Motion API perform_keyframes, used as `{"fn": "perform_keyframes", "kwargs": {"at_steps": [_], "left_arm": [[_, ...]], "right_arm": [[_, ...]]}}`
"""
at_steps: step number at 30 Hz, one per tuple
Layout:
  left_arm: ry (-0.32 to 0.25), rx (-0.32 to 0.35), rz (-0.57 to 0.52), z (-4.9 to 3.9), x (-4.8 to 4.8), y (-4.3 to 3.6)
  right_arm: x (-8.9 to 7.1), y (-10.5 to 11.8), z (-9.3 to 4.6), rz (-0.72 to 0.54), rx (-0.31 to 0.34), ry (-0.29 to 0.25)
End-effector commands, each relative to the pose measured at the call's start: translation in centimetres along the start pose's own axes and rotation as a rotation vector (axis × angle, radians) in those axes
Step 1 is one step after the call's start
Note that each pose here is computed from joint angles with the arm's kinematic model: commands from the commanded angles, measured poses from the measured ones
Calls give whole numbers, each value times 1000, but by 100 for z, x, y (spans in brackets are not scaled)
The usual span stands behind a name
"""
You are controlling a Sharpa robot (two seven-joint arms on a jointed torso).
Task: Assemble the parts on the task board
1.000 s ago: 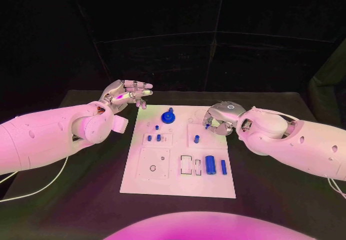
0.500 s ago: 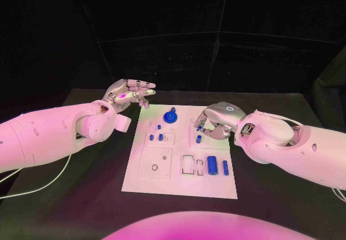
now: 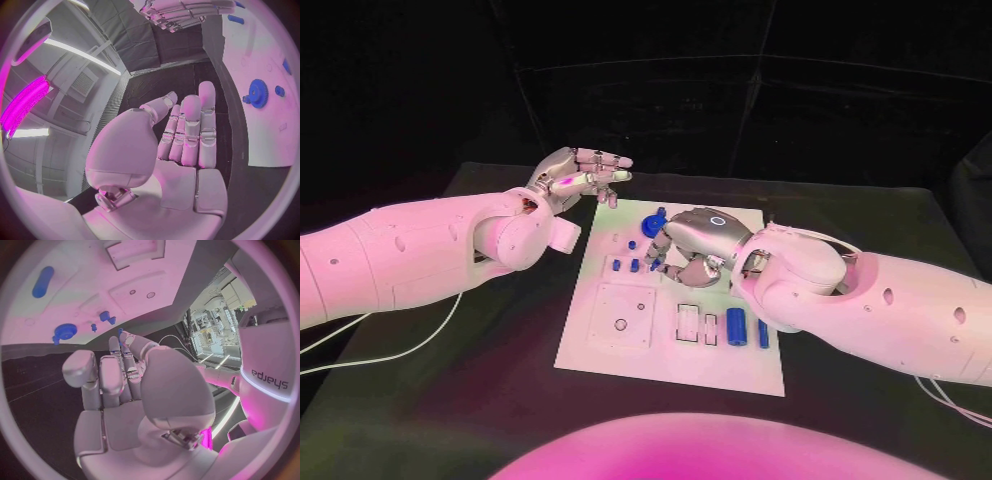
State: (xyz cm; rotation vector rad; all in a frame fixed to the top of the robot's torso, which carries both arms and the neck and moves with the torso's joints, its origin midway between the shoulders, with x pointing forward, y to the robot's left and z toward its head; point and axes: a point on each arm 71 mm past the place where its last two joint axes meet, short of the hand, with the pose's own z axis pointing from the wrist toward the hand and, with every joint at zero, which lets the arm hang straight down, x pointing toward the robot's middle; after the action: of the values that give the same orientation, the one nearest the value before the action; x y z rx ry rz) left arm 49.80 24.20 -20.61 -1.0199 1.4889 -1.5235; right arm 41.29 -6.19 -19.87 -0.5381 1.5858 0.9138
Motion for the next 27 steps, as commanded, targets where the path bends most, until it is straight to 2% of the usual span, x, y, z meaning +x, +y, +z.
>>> {"fn": "perform_keyframes", "kwargs": {"at_steps": [1,10,27], "left_arm": [[9,11,-9,13,28,-19],[15,10,-11,25,55,-19],[21,9,-12,45,78,-15]], "right_arm": [[149,53,52,16,-32,64],[395,109,145,16,-39,128],[498,127,199,-6,-34,186]]}}
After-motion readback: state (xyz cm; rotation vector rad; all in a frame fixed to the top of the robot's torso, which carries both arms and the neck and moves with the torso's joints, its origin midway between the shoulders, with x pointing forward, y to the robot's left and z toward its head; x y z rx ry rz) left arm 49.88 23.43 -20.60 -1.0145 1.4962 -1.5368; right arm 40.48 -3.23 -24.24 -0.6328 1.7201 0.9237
